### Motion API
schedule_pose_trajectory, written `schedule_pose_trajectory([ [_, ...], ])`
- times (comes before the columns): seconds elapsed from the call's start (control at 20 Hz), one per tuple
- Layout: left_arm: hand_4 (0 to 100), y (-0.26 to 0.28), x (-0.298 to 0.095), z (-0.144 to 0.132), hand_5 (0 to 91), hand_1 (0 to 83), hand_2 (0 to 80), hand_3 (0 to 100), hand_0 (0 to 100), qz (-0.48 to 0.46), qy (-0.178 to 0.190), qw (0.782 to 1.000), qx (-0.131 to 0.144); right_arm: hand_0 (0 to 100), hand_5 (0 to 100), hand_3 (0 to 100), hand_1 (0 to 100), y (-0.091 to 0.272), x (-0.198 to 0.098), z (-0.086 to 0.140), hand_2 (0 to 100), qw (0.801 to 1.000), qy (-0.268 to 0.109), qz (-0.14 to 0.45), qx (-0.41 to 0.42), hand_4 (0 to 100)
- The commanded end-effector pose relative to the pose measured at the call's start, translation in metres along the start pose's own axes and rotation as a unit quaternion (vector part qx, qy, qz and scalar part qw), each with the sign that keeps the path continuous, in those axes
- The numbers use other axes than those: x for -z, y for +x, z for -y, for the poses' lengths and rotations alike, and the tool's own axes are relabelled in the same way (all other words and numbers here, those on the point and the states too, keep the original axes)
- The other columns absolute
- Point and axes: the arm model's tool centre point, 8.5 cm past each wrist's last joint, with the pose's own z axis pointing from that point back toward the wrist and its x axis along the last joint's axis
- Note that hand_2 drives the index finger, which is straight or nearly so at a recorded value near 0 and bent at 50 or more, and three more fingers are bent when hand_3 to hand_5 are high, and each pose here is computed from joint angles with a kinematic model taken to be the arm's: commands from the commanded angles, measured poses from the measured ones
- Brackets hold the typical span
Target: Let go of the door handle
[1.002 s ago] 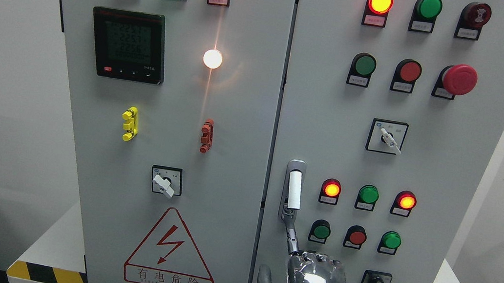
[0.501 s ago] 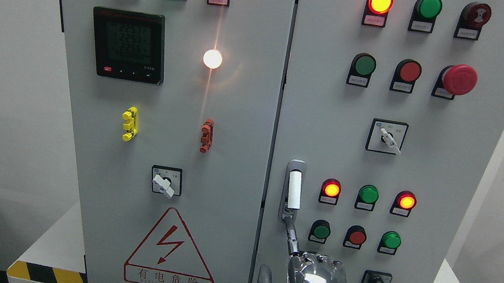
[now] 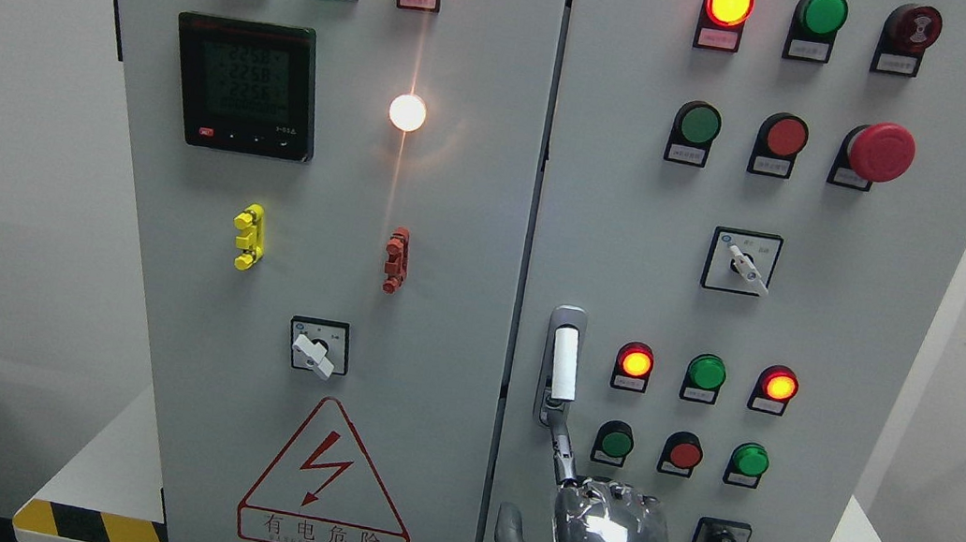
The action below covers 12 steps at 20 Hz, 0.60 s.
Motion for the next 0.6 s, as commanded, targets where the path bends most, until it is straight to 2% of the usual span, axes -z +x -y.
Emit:
schedule_pose_trajectory([
  [0.0,0,-0.011,-0.001,0.000,0.0,55.6,0.0,0,12,-0.008,0.000,1.000,0.000,54,88,93,29,0.000,-0.003,0.013,11,1.000,-0.018,0.003,0.004,89],
  [0.1,0,-0.011,-0.001,0.000,0.0,55.6,0.0,0,12,-0.008,0.000,1.000,-0.001,54,86,92,29,0.000,-0.008,0.015,14,1.000,-0.020,0.002,0.006,88],
  [0.25,0,-0.011,-0.001,0.000,0.0,55.6,0.0,0,12,-0.008,0.000,1.000,-0.001,54,80,88,30,-0.001,-0.018,0.019,23,1.000,-0.021,0.000,0.011,84],
  [0.35,0,-0.011,-0.001,0.000,0.0,55.6,0.0,0,12,-0.008,0.000,1.000,-0.001,57,77,86,30,-0.001,-0.022,0.022,36,1.000,-0.025,0.000,0.014,80],
  [0.55,0,-0.011,-0.001,0.000,0.0,55.6,0.0,0,12,-0.008,0.000,1.000,-0.001,61,75,84,27,-0.002,-0.022,0.033,47,0.999,-0.039,-0.001,0.019,77],
])
